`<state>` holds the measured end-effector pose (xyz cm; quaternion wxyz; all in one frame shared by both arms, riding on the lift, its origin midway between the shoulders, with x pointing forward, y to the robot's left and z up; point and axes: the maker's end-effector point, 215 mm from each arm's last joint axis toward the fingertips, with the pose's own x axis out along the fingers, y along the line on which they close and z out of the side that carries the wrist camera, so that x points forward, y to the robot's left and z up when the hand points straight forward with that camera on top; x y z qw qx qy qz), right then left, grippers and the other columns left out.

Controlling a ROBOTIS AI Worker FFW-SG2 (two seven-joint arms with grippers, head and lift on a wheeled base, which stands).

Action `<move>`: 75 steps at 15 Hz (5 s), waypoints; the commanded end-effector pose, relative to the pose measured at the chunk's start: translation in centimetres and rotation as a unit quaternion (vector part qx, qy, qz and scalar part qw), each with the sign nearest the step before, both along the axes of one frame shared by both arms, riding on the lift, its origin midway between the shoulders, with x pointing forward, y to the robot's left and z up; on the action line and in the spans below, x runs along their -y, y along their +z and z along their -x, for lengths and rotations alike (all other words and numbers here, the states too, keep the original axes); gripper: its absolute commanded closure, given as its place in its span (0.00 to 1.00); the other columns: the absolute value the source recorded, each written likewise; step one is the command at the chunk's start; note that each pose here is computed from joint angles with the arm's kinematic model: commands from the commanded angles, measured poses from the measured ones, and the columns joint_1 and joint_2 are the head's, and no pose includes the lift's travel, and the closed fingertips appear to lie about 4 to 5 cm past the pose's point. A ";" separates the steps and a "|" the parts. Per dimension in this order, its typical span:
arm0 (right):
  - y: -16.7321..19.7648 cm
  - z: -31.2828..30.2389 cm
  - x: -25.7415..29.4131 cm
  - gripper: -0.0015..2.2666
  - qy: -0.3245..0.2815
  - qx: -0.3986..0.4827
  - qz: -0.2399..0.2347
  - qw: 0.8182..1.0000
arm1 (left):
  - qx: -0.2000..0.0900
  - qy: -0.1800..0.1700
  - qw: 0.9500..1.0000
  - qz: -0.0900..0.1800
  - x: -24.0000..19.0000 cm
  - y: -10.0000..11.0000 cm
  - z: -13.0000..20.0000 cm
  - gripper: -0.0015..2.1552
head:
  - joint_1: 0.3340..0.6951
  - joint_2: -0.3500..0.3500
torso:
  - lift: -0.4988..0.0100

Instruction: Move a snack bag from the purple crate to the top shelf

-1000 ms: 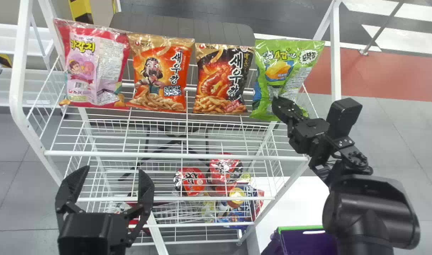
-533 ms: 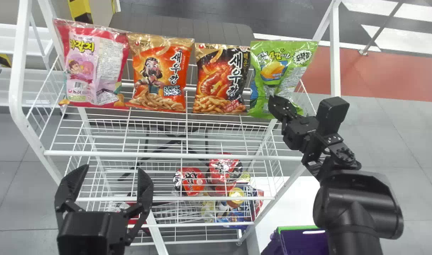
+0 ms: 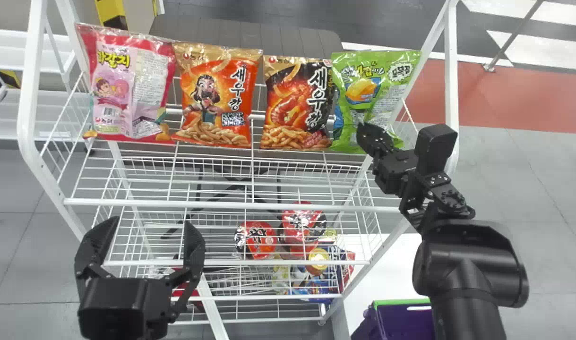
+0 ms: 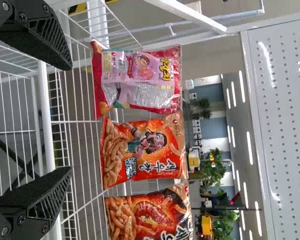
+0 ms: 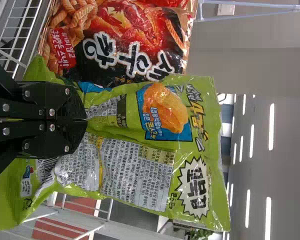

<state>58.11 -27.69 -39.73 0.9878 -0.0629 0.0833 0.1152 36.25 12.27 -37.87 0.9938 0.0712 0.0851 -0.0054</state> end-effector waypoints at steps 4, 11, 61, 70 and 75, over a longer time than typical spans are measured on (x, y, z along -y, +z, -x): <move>-1.0 -0.8 0.3 0.88 -0.010 -0.005 0.012 1.000 | -0.001 -0.001 1.000 -0.002 -0.1 0.0 0.0 0.05 | 1.00 0.24 | 0.98; -1.8 -0.8 0.0 0.86 -0.012 0.000 0.029 1.000 | -0.002 -0.001 1.000 -0.002 0.0 -0.1 0.1 0.05 | 1.00 0.24 | 0.98; 1.0 2.2 -1.3 0.08 -0.024 0.030 0.005 0.999 | -0.006 -0.005 1.000 -0.001 0.6 -0.7 0.2 0.05 | 1.00 0.22 | 0.98; 2.8 11.0 -6.1 0.08 0.004 0.002 -0.043 0.999 | -0.002 0.002 1.000 -0.005 -0.3 -0.4 -0.3 0.05 | 1.00 0.31 | 0.98; 4.7 16.4 -7.3 0.08 0.015 0.004 -0.058 0.998 | 0.001 0.030 1.000 -0.008 -3.7 1.3 -2.7 0.05 | 1.00 0.36 | 0.98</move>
